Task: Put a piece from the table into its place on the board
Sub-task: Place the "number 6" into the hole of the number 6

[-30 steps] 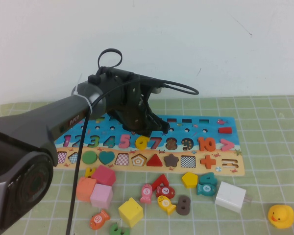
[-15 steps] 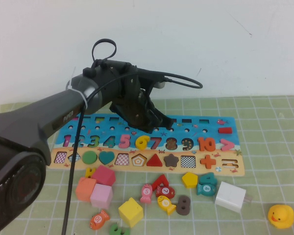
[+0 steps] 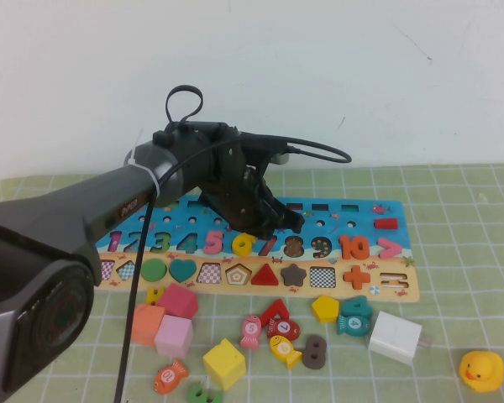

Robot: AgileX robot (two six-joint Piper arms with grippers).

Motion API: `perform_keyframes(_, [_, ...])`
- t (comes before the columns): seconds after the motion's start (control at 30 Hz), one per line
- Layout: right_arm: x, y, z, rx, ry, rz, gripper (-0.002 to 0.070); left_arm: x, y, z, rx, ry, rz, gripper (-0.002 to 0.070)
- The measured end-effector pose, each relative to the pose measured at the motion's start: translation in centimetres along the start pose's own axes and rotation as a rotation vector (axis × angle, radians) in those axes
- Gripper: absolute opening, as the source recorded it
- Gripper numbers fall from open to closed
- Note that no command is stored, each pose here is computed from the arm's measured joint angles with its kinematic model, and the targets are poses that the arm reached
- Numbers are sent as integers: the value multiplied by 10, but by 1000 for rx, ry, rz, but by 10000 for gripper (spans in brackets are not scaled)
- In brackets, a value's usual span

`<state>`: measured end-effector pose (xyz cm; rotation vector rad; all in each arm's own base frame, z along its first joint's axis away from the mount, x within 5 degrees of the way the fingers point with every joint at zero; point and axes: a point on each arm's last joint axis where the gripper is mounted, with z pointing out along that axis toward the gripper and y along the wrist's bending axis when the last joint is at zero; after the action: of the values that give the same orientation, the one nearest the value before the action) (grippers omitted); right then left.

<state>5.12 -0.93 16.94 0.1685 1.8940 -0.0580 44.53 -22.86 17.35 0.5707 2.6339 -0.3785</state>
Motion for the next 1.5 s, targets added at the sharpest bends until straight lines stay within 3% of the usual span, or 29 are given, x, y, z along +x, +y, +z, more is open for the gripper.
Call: perform_keyframes(1.5, [0,0,0,0,0,0,-1,0,16,-2,-74,2,-8,-1])
